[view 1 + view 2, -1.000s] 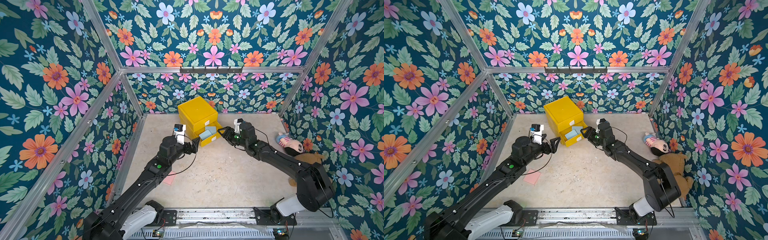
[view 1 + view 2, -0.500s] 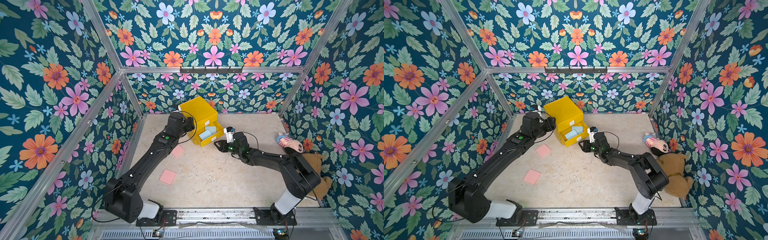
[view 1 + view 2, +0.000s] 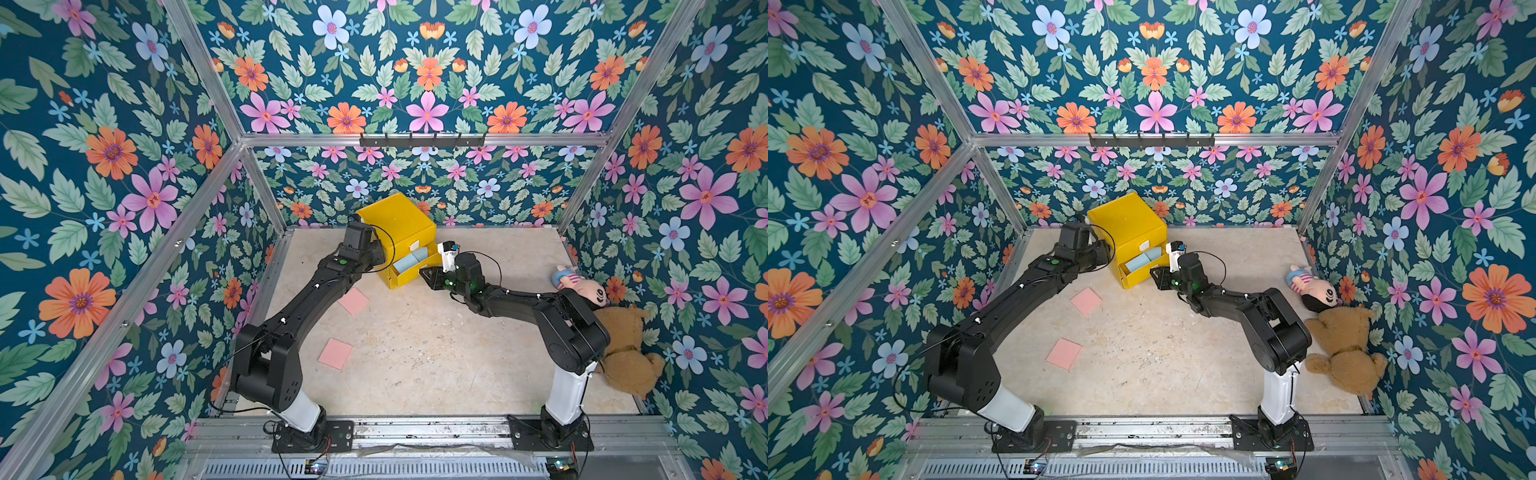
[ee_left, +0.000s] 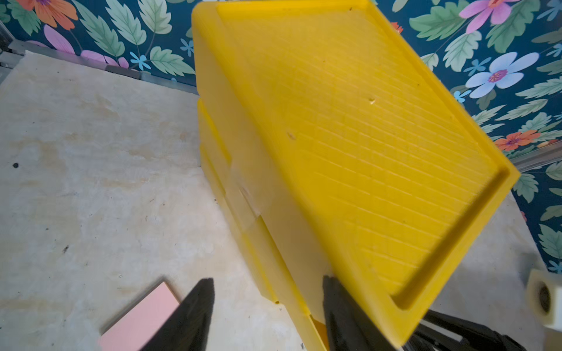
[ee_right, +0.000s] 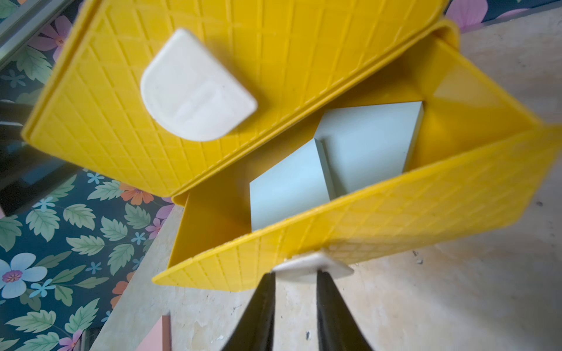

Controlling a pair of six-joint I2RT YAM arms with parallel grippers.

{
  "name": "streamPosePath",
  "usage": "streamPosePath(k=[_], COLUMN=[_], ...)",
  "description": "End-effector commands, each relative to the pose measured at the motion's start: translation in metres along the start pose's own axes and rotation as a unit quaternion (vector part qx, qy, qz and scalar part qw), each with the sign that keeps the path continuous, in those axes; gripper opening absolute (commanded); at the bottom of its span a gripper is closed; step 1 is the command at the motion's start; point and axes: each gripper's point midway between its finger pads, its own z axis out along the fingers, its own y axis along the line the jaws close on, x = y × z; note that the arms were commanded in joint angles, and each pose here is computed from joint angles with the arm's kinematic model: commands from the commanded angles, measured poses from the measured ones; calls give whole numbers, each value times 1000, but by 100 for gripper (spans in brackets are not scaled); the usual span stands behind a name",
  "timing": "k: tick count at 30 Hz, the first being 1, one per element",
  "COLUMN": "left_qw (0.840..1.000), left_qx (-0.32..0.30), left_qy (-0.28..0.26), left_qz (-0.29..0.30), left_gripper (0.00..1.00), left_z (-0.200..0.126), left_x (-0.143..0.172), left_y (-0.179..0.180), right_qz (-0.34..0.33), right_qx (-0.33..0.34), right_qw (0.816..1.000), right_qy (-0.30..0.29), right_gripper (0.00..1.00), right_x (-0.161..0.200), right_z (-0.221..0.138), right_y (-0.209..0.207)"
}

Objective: Please put the sticky notes in the drawer by color
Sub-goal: Close the drawer in the storage box.

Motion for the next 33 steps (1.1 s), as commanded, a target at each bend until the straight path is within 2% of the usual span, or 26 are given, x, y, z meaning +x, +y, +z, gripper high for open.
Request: streamPosePath(k=[1,9,13,23,28,31,33], left_qw=[1000,1000,1000,1000,999,998,998], left_qx=[17,20,17,-3,16,23,5], left_qy=[9,15,11,-6,-14,-23,-19], left_qz=[-4,-7,-7,7,37,60,65], left_gripper=[58,57,57,60,69,82,90], left_z=[4,5,-2,-37,-42,-39,-29], left_x=[2,4,2,-12,-35,-53,-61], left_y=[-4,-4,-1,6,-12,-22,-21], right_qz=[-4,-19,-41,-30,-23,-7,9], right_qx=[-11,15,25,6,-8,0,-6], right_qw=[1000,999,997,994,992,993,994], right_qy=[-17,-34,-68,-109,-125,-119,-112], right_gripper=[29,28,32,43,54,60,64], right_x=[-11,-16,-26,-38,-29,-12,0], right_z=[7,25,29,40,24,15,16], right_y=[5,-5,-5,-1,0,-11,-20])
